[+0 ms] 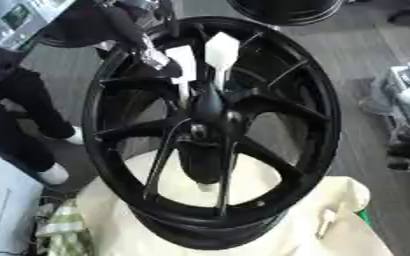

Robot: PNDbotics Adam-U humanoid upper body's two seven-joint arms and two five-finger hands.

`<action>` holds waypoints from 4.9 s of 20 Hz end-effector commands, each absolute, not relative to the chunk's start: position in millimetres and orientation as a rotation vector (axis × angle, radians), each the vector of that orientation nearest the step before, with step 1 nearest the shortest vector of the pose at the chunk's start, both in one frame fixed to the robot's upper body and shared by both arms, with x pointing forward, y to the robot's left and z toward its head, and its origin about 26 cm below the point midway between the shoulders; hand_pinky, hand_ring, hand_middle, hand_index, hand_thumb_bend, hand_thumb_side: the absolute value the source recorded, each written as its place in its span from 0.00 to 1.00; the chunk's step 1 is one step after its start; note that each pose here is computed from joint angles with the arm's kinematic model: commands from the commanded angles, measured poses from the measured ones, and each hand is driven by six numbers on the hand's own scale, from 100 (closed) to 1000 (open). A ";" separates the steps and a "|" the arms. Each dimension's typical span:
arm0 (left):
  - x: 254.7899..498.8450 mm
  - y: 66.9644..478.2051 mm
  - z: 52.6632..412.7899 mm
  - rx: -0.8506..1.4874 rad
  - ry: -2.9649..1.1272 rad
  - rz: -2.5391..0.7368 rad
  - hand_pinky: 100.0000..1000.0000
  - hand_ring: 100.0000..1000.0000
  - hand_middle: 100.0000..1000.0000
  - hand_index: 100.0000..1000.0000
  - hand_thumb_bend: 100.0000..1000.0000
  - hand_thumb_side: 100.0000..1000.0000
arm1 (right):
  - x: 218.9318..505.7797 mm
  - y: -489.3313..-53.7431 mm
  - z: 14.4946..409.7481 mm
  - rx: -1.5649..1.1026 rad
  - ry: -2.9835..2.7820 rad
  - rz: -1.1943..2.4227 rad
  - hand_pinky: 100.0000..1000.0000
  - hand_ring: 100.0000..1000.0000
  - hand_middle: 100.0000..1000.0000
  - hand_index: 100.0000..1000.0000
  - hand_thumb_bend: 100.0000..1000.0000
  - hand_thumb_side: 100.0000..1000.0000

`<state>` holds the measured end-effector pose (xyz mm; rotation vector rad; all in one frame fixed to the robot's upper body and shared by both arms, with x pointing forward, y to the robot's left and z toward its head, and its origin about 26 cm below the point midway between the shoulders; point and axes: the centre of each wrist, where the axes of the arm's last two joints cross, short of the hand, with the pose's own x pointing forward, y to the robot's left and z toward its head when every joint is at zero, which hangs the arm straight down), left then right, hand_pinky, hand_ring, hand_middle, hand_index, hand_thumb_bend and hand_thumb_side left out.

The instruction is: Pull the pin out of the wheel hub.

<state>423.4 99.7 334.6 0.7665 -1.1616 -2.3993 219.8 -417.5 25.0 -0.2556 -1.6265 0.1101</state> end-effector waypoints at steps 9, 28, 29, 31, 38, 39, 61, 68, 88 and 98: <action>435.9 100.4 328.8 0.774 -1.117 -2.416 0.94 0.87 0.79 0.83 0.53 0.93 | 222.8 -420.7 30.6 -0.273 -1.635 0.137 0.63 0.72 0.62 0.77 0.00 0.82; 434.4 89.5 320.4 0.688 -1.145 -2.436 0.89 0.78 0.65 0.76 0.37 0.79 | 223.9 -420.1 28.5 -0.276 -1.621 0.142 0.63 0.72 0.62 0.77 0.00 0.83; 433.9 88.6 320.1 0.685 -1.146 -2.435 0.89 0.77 0.64 0.76 0.37 0.77 | 224.0 -420.1 28.5 -0.275 -1.620 0.142 0.63 0.72 0.62 0.77 0.00 0.83; 433.1 87.2 320.2 0.686 -1.146 -2.432 0.88 0.76 0.62 0.74 0.36 0.67 | 224.0 -420.2 28.5 -0.275 -1.620 0.141 0.63 0.72 0.62 0.77 0.00 0.83; 430.8 84.0 321.5 0.693 -1.151 -2.393 0.86 0.73 0.58 0.69 0.24 0.50 | 224.1 -420.0 27.8 -0.275 -1.615 0.142 0.63 0.72 0.62 0.77 0.00 0.83; 430.2 83.4 321.7 0.692 -1.153 -2.390 0.86 0.74 0.58 0.70 0.22 0.57 | 224.1 -419.9 27.7 -0.275 -1.615 0.143 0.63 0.72 0.62 0.77 0.00 0.83; 426.5 71.8 321.9 0.737 -1.144 -2.379 0.83 0.68 0.50 0.53 0.15 0.32 | 224.1 -419.1 25.6 -0.277 -1.605 0.148 0.63 0.72 0.62 0.77 0.00 0.84; 422.9 72.2 328.6 0.740 -1.173 -2.359 0.82 0.66 0.48 0.50 0.05 0.29 | 224.1 -419.1 25.4 -0.280 -1.601 0.152 0.63 0.72 0.62 0.77 0.00 0.84; 393.6 107.5 390.0 0.750 -1.509 -2.172 0.80 0.59 0.40 0.38 0.00 0.20 | 219.7 -422.8 27.3 -0.288 -1.611 0.140 0.63 0.72 0.62 0.77 0.00 0.83; 358.0 180.6 417.0 0.731 -1.765 -1.860 0.79 0.56 0.39 0.37 0.00 0.15 | 216.2 -424.6 27.5 -0.299 -1.623 0.117 0.63 0.72 0.62 0.77 0.00 0.83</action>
